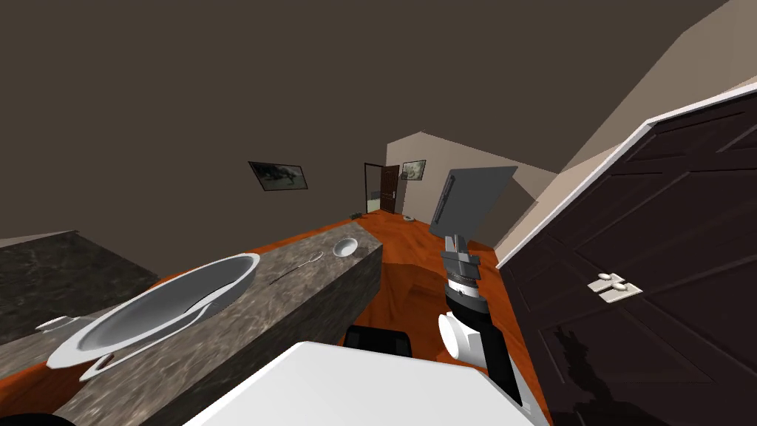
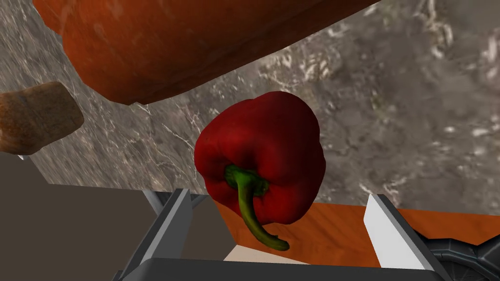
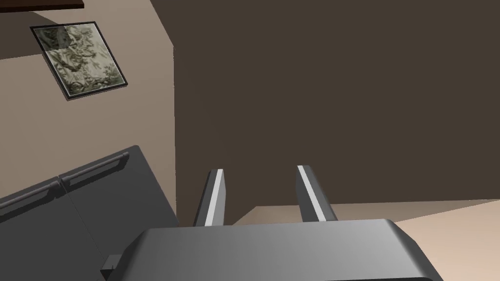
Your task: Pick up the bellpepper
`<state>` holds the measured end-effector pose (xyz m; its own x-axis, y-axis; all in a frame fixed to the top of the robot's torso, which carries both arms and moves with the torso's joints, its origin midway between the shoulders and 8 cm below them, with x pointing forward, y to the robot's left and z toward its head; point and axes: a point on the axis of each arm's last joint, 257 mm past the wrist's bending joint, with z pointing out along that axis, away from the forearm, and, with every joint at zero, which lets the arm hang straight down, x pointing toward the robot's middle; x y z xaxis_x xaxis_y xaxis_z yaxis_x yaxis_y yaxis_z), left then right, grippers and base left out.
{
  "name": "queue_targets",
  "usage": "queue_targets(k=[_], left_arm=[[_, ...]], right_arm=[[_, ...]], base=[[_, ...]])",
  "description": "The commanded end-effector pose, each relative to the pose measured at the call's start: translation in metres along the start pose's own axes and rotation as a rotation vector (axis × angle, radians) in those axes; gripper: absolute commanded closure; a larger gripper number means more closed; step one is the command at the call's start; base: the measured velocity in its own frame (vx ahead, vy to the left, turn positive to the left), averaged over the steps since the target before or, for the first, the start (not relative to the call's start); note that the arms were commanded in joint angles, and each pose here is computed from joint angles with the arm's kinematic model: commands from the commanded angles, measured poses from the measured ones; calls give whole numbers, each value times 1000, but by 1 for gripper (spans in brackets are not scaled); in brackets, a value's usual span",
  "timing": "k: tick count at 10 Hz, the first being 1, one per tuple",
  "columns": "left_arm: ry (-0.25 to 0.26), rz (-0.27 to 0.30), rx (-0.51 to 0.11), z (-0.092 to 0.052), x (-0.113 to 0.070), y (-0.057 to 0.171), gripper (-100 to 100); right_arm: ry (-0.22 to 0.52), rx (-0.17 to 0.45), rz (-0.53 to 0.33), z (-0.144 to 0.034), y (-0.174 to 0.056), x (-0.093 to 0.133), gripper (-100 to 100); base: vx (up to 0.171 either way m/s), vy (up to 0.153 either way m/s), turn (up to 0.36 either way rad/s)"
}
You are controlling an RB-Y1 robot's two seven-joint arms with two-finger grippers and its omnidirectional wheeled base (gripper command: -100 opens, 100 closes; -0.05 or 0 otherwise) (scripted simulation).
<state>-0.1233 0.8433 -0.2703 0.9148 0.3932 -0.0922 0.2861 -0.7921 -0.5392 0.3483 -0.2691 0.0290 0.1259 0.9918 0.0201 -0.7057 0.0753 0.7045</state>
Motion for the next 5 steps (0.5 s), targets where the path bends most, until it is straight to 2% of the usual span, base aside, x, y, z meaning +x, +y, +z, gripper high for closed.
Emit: queue_targets(k=[1,5], left_arm=[[-19,-30,-4,4,-6,3,-100],[-62,-95,-10,11,-19,9,-100]], right_arm=[[0,0,0,0,0,0,0],[0,0,0,0,0,0,0]], base=[[-158,11,-189],[-146,4,-202]])
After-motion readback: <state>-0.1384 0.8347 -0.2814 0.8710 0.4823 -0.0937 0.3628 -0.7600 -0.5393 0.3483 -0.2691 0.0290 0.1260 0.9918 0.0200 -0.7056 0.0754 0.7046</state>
